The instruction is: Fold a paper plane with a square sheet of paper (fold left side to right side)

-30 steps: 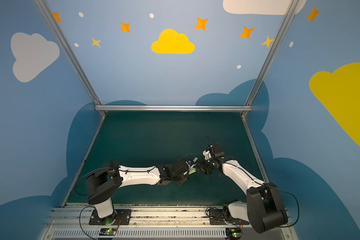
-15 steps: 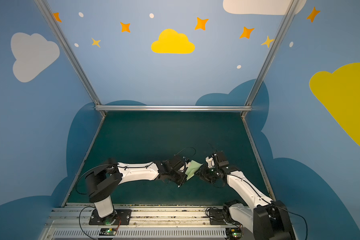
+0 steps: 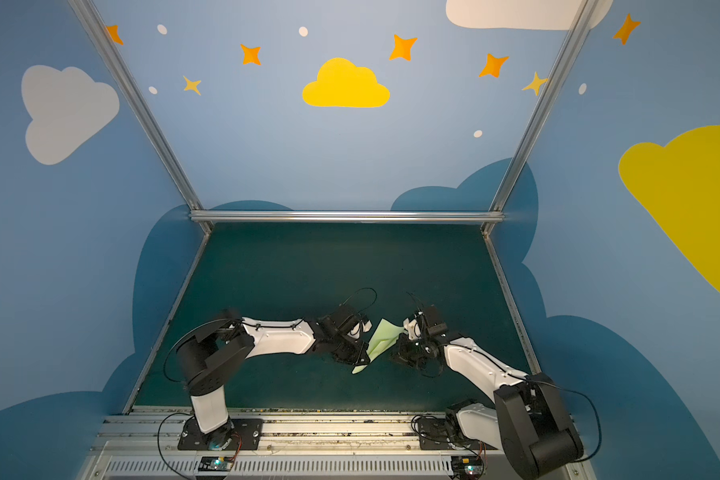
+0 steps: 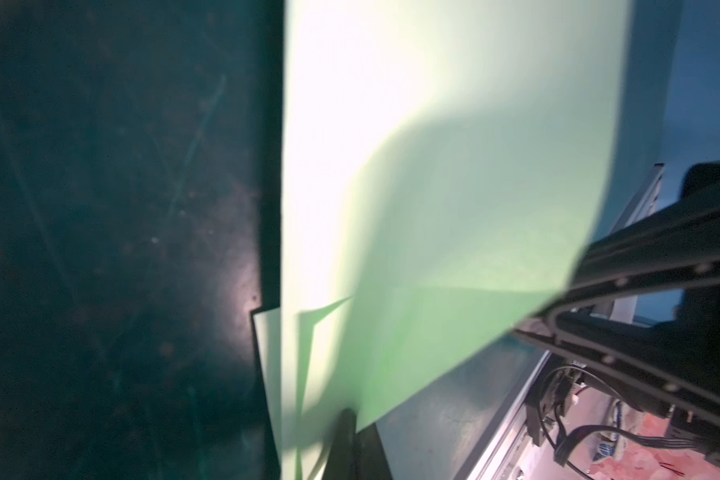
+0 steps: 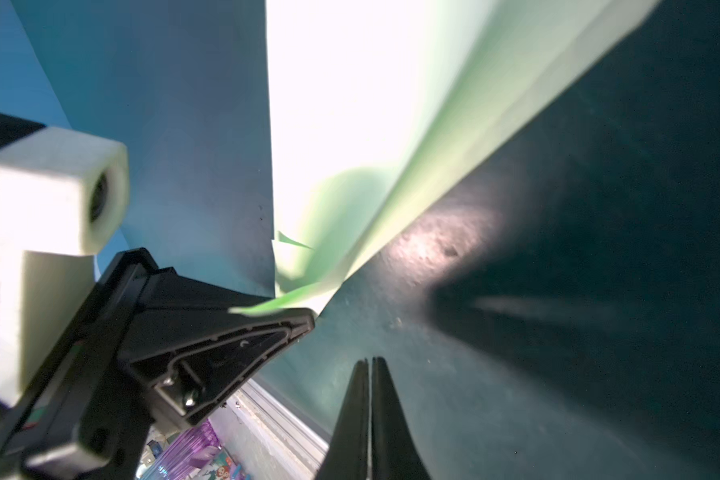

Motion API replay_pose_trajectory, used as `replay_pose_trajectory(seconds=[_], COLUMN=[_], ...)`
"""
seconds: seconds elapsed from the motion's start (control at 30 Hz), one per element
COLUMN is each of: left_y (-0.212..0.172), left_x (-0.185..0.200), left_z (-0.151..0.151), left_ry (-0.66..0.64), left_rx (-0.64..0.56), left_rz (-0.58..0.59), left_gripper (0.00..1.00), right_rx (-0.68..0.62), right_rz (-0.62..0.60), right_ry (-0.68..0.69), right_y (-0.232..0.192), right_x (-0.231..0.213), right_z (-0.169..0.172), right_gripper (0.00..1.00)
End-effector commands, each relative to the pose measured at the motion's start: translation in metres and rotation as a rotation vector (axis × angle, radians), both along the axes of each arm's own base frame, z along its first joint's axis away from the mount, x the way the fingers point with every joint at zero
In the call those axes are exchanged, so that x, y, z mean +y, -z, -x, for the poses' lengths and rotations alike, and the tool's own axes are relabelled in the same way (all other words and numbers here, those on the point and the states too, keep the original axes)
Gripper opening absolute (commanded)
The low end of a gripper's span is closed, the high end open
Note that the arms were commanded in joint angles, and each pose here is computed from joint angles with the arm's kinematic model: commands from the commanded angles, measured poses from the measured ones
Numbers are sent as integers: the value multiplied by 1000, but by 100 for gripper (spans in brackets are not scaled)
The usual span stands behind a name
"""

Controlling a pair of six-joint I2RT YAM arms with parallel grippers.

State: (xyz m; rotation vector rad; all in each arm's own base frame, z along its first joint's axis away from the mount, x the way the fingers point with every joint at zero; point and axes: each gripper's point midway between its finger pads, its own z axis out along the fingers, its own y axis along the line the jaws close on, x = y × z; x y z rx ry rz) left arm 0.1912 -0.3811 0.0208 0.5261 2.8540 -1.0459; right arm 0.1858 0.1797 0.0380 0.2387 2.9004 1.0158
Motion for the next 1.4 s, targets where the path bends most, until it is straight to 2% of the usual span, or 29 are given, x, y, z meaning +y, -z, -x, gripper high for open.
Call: replay_pose_trajectory(seconds=[0.0, 0.27, 0.8, 1.37], left_y=[6, -12, -19, -8], left_x=[2, 2, -11, -3], left_z=[4, -4, -5, -3], left_ry=[0, -9, -103, -83], left_rx=[34, -15, 110, 110], left_rz=[3, 22, 136, 98], left_gripper=[3, 3, 3, 4], right_rx=[-54, -58, -54, -53], right_rz=[-9, -9, -5, 3], right_ry=[-21, -38, -59, -47], right_y=[-9, -11, -7, -2], right_x=[12, 22, 35, 38], right_z=[-15, -21, -25, -33], right_gripper=[0, 0, 0, 0])
